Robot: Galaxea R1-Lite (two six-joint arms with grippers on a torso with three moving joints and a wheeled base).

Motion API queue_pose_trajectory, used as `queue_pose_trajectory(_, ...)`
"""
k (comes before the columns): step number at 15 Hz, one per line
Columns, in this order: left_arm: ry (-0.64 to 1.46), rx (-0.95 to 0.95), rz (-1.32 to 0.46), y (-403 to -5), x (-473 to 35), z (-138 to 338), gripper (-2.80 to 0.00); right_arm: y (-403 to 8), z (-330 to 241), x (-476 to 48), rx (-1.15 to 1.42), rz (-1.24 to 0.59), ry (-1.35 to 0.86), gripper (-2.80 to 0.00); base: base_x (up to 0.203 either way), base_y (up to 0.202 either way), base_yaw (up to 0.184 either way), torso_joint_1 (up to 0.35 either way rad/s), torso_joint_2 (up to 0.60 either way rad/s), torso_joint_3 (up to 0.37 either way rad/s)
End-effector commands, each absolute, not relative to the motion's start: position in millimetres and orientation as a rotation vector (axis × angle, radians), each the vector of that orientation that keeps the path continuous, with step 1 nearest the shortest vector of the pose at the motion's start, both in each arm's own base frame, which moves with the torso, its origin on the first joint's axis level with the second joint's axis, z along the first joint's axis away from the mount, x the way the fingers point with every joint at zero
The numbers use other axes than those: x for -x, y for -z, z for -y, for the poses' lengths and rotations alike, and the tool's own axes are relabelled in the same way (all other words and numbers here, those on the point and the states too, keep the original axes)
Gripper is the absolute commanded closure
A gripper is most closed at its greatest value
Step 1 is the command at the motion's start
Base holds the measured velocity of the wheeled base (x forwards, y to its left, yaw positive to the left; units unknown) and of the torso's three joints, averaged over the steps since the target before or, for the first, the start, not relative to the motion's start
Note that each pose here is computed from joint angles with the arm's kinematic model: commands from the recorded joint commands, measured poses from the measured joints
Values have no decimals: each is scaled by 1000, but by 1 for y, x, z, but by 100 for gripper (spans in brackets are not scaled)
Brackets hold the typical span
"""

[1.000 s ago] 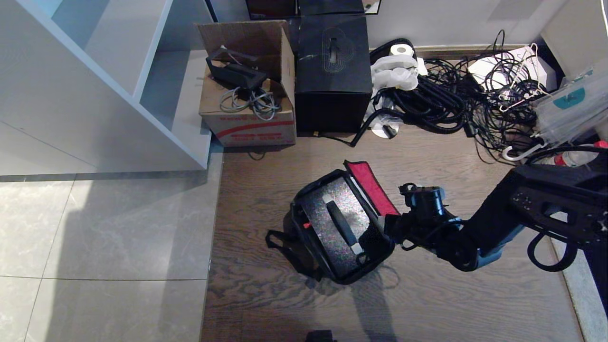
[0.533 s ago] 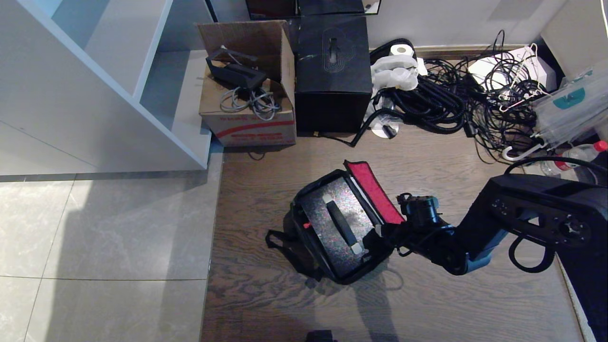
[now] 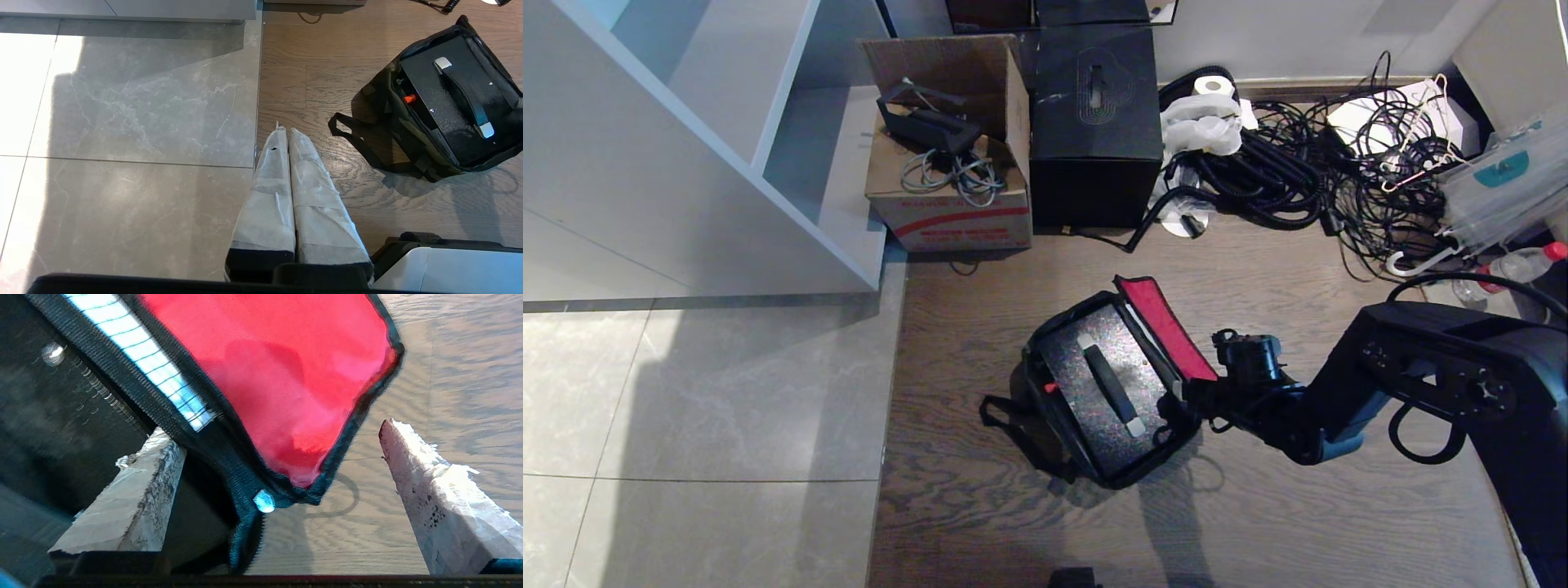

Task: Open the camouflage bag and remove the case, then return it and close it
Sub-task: Close the top of the storage box

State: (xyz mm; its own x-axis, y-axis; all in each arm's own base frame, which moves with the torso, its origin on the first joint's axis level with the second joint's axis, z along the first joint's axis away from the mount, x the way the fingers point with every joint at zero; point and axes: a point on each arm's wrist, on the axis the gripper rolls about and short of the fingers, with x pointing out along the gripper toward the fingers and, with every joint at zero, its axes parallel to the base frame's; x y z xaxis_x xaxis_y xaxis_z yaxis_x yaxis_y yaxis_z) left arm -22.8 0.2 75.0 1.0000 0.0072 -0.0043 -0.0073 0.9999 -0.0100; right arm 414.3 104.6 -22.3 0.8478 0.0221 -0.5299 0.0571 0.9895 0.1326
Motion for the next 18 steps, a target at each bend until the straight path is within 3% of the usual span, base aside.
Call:
queue_pose_trajectory(1,-8,11,-5,-75,23,0,0,28,-103,-415,-144,-565,29,-280,0,0,0,0,0,0)
queue_pose_trajectory(2,-8,11,-5,-75,23,0,0,31,-102,-414,-138,-571,46,0,0,0,0,0,0,0)
queue_pose_trajectory(13,-8,11,-5,-75,23,0,0,33,-104,-413,-126,-593,44,0,0,0,0,0,0,0)
queue_pose_trajectory(18,-8,11,-5,-75,23,0,0,-3,-46,-423,-76,-580,32,0,0,0,0,0,0,0)
